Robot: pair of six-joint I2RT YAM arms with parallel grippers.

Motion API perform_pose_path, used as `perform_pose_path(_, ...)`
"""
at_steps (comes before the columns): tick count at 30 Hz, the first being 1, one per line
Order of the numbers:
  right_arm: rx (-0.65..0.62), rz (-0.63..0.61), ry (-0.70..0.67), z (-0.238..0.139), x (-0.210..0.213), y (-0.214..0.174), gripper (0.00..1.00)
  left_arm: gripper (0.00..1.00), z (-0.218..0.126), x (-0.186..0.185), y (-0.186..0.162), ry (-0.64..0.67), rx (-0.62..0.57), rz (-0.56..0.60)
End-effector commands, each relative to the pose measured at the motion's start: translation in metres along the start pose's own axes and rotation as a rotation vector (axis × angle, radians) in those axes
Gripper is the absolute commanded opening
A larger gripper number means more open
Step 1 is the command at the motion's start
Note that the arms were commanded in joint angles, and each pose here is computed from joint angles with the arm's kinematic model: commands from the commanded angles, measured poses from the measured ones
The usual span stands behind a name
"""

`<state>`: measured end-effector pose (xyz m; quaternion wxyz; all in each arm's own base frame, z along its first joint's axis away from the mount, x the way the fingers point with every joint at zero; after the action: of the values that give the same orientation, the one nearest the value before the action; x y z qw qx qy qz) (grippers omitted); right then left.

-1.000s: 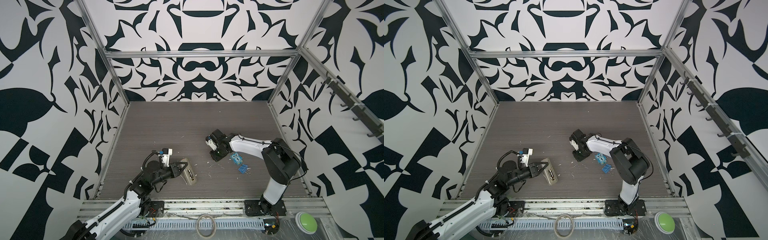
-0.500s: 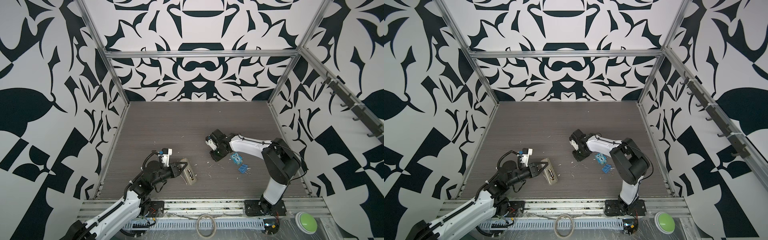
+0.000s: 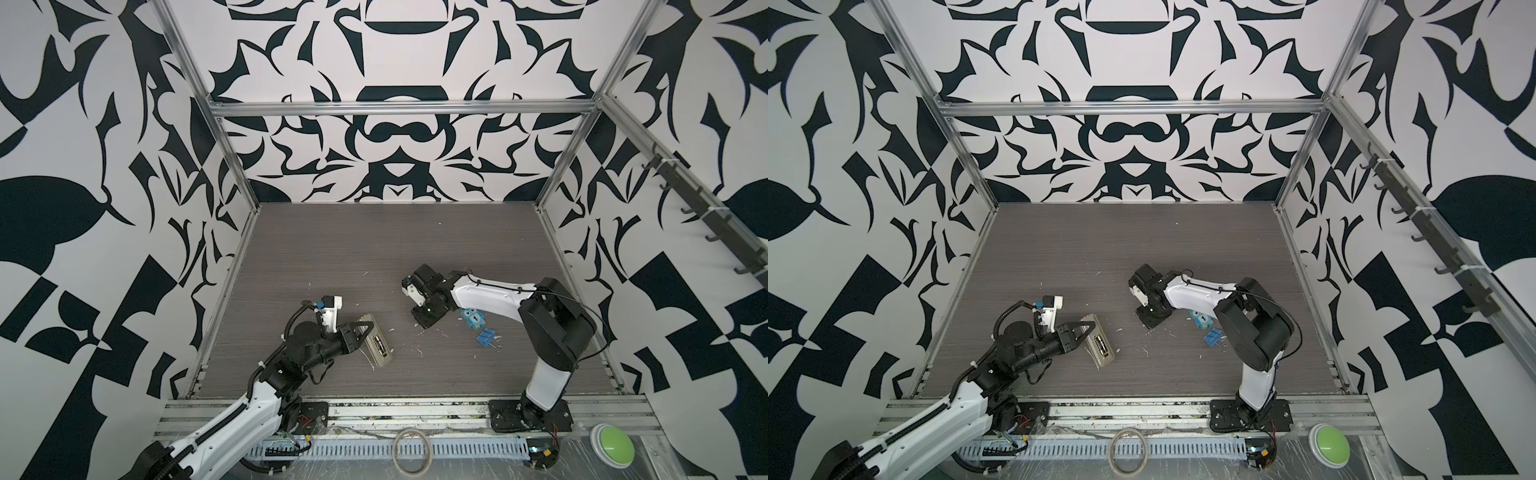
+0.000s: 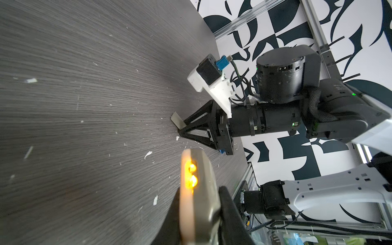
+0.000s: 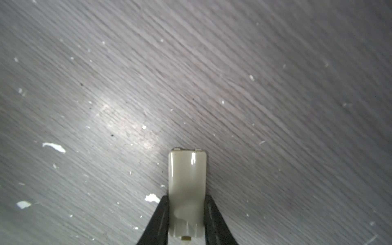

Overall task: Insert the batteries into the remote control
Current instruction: 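Lower the right gripper around the beige cover and close on it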

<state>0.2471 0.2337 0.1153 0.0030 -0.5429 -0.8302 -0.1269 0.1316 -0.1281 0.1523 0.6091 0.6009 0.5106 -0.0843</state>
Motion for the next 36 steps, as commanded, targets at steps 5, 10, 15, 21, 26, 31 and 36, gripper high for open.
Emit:
perform_pose_path(5, -0.01, -0.003, -0.019, -0.005, 0.003, 0.002, 0.51, 0.0, -0.003, -0.002, 0.004, -0.017, -0.052, 0.008)
perform_pose_path(10, -0.01, 0.002, -0.024, -0.009, 0.001, -0.001, 0.54, 0.0, -0.003, -0.003, 0.004, -0.018, -0.051, 0.009)
perform_pose_path(15, 0.0, 0.003, -0.038, -0.012, 0.0, -0.004, 0.53, 0.0, -0.003, -0.003, 0.005, -0.021, -0.052, 0.011)
perform_pose_path(21, 0.002, 0.005, -0.045, -0.015, -0.002, -0.007, 0.49, 0.0, -0.002, -0.004, 0.005, -0.019, -0.048, 0.015)
perform_pose_path(26, 0.01, 0.006, -0.049, -0.014, -0.003, -0.009, 0.46, 0.0, -0.002, -0.003, 0.005, -0.017, -0.045, 0.018)
perform_pose_path(31, 0.02, 0.001, -0.049, -0.011, -0.002, -0.009, 0.44, 0.0, -0.002, -0.003, 0.005, -0.015, -0.044, 0.017)
perform_pose_path(36, 0.017, -0.001, -0.051, -0.011, -0.002, -0.009, 0.41, 0.0, -0.002, -0.003, 0.005, -0.013, -0.043, 0.016)
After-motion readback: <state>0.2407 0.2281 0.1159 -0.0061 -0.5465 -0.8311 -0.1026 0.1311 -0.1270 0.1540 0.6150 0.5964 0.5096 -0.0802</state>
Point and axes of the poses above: each gripper's point midway between its finger pads, its own z axis out along the fingers, its own x axis along the line the jaws close on, y = z × x, the point moved 10 cm from there along -z, back along the fingers, and after that the axes turned 14 degrees about z, right-handed, at the moved point
